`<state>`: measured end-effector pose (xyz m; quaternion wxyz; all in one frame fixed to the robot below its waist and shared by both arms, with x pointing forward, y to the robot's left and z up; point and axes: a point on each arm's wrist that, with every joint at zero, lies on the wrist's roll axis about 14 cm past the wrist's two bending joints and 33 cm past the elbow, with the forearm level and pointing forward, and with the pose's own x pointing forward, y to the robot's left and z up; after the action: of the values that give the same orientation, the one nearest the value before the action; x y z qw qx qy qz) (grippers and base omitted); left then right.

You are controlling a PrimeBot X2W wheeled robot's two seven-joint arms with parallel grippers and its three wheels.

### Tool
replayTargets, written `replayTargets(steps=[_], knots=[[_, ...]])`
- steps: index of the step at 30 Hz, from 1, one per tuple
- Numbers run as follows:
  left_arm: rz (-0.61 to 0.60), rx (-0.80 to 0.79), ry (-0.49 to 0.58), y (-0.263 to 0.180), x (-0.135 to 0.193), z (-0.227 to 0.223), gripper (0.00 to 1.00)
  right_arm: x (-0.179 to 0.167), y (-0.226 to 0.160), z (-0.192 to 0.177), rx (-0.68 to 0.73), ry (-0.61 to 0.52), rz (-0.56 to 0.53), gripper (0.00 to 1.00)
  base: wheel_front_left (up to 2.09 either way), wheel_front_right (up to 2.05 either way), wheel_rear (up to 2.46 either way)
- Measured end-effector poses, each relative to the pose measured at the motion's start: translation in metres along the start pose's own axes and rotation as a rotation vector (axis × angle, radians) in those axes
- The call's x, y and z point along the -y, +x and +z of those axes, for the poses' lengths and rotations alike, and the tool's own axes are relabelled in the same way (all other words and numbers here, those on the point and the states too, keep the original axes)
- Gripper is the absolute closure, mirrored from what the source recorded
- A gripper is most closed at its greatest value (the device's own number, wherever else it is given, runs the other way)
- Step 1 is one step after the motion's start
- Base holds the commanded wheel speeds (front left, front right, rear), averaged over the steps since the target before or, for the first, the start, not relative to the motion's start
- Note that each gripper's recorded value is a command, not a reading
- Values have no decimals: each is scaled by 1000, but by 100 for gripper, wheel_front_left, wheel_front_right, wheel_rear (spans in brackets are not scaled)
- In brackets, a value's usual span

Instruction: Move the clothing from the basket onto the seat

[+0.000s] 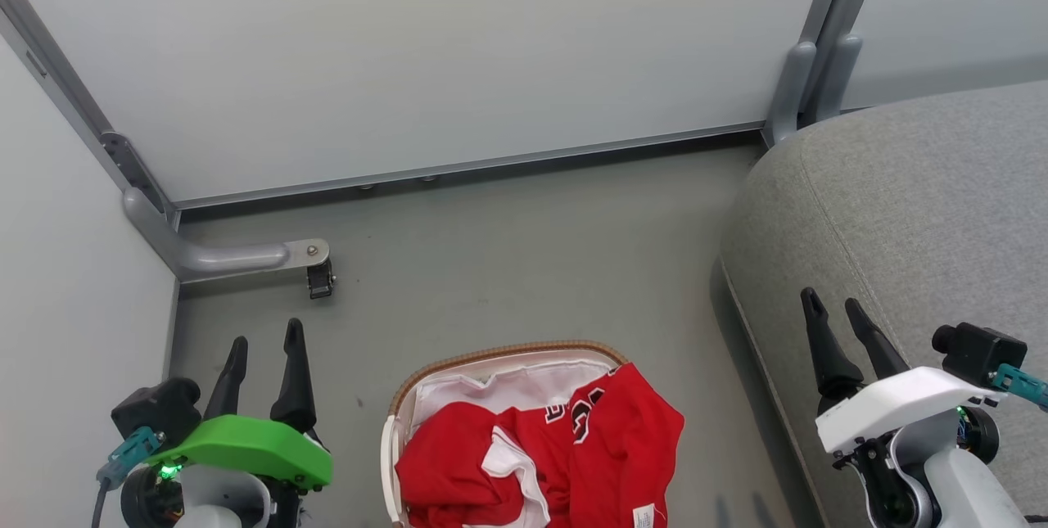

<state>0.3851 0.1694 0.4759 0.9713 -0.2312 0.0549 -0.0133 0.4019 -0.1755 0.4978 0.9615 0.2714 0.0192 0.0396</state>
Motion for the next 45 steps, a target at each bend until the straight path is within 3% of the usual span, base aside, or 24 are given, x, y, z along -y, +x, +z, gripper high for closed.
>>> replayTargets(steps=[29,37,45], knots=[[-45,60,233,-5,15,2,0,3,-1,-11,-6,-263,5,0,0,0,0],[-83,14,282,-2,23,-19,0,2,5,-14,-8,-321,17,0,0,0,0],[-178,-68,328,27,44,-50,0,-1,30,-10,13,-382,45,0,0,0,0]])
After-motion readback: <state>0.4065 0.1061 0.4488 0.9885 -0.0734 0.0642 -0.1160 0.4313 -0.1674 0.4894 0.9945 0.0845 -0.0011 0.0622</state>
